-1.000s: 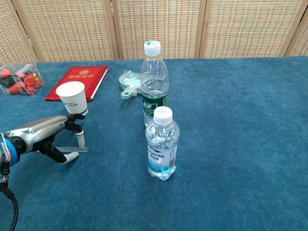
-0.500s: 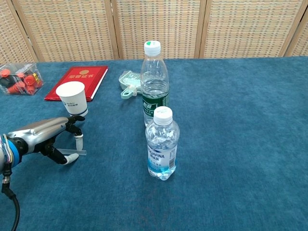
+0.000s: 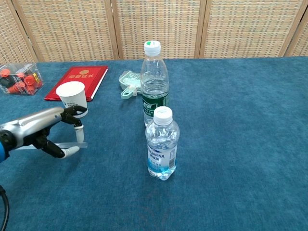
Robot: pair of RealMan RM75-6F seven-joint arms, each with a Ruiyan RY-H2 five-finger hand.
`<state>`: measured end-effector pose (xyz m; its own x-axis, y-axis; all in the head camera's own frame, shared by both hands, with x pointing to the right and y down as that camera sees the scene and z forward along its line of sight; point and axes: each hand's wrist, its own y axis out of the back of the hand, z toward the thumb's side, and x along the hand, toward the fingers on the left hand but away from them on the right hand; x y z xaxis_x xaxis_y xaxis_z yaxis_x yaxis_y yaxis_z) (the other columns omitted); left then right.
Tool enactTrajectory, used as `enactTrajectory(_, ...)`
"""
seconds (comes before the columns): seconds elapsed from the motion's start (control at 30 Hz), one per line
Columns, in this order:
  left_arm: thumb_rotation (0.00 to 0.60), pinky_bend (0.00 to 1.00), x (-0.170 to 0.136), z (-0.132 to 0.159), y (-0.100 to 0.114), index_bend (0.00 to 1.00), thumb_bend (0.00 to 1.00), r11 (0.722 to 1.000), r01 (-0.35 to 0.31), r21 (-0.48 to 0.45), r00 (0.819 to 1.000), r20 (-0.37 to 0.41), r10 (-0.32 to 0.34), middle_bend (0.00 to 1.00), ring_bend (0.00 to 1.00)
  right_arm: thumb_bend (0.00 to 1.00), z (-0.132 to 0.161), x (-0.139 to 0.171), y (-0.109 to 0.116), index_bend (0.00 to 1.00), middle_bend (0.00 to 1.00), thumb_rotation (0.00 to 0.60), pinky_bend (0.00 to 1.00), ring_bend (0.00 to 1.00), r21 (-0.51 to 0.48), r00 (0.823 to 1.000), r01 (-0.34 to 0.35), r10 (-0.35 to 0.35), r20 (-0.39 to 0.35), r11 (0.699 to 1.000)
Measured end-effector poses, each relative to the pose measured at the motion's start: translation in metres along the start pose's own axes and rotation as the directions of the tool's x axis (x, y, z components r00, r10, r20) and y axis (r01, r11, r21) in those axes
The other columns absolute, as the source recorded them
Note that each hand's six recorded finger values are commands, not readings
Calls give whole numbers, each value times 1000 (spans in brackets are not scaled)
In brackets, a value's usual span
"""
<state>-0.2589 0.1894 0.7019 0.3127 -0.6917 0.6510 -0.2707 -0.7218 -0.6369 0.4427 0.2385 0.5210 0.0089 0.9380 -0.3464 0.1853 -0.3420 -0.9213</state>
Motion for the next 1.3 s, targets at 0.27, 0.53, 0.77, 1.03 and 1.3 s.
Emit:
enactTrajectory(0.27, 600, 0, -21, 26, 45, 584, 402, 980, -101, -170, 977, 170, 130, 0, 0, 0, 2, 0, -2, 0, 0, 600, 0, 0, 5, 1000, -5, 5, -2, 1000)
enactTrajectory(0.53, 600, 0, -22, 25, 104, 604, 402, 843, -179, -507, 912, 235, 335, 2, 0, 0, 2, -1, -4, 0, 0, 600, 0, 0, 13, 1000, -9, 9, -1, 1000)
enactTrajectory(0.77, 600, 0, 1, -2, 151, 613, 402, 590, -191, -784, 849, 169, 500, 12, 0, 0, 3, -2, -7, 0, 0, 600, 0, 0, 22, 1000, -18, 18, 5, 1000)
enactTrajectory(1.03, 600, 0, 38, -34, 166, 615, 403, 414, -237, -879, 816, 52, 576, 49, 0, 0, 1, -7, -13, 0, 0, 600, 0, 0, 32, 999, -35, 34, 22, 999)
enactTrajectory(1.3, 600, 0, 61, -36, 145, 620, 403, 348, -202, -915, 842, 19, 540, 49, 0, 0, -2, -10, -15, 0, 0, 600, 0, 0, 34, 999, -42, 41, 31, 999)
